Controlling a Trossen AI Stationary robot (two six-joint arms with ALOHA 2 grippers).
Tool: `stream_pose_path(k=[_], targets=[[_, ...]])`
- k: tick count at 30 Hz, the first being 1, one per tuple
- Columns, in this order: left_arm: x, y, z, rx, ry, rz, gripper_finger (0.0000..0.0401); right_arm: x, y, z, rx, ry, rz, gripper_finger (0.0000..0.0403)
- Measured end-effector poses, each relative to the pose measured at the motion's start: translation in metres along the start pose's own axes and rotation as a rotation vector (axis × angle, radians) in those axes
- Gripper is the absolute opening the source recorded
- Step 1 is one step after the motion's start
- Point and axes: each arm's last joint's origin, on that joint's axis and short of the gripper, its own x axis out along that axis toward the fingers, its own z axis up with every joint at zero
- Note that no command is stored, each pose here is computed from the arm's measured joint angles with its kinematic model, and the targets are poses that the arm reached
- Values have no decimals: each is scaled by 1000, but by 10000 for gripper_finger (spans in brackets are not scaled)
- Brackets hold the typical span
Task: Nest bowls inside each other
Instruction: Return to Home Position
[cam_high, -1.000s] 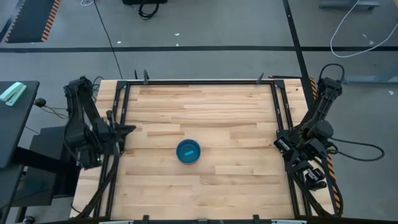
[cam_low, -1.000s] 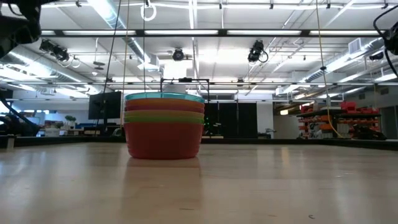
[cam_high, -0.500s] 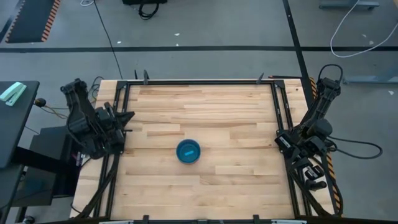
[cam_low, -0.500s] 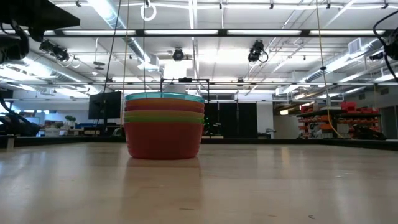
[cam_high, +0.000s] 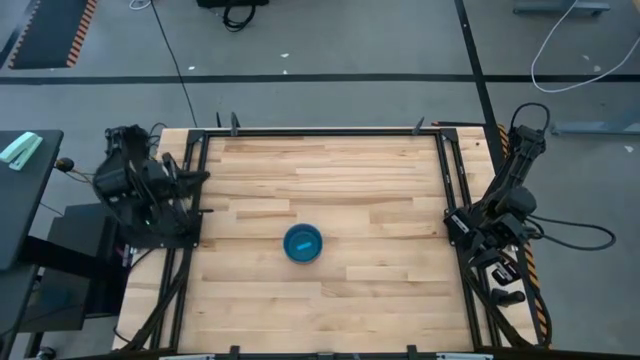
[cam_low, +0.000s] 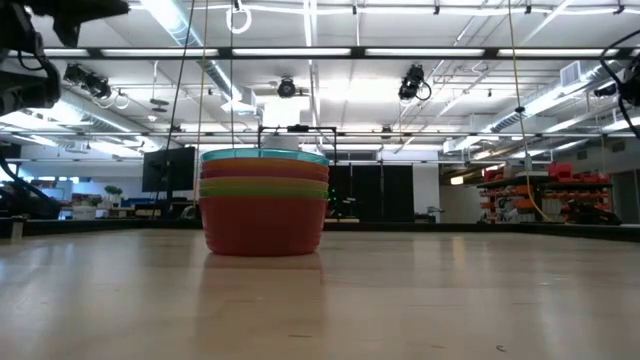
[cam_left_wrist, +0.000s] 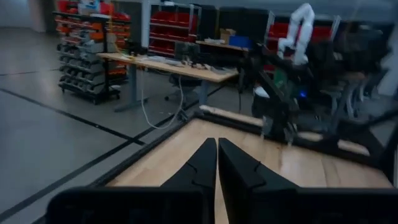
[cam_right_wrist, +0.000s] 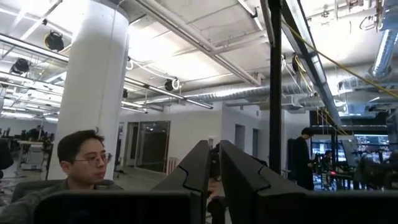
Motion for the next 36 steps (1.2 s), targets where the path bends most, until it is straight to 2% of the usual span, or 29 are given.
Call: stream_pose_path(k=[8,15,21,23,25,29,32,36], targets=[[0,5,62,-51,-6,27,6,0,-7,0,14,-1,-46,48],[0,2,110,-35,-5,27,26,-2,-9,-1,72,24,-54,48],[0,0,145,-24,-4,11,10,-4,-9,-1,82,35,-52,48],[0,-2,154,-7,-16,-78,6,-4,-9,-2,95,45,-51,48],[-1,-6,163,40,-72,-246,6,-4,-9,-3,106,59,-49,48],[-7,-12,182,105,-333,-610,16,-4,-9,-4,117,68,-48,48],[-11,-12,190,125,-491,-729,18,-4,-9,-4,117,68,-48,48],[-16,-15,192,128,-613,-909,9,-3,-9,-4,118,66,-48,48]])
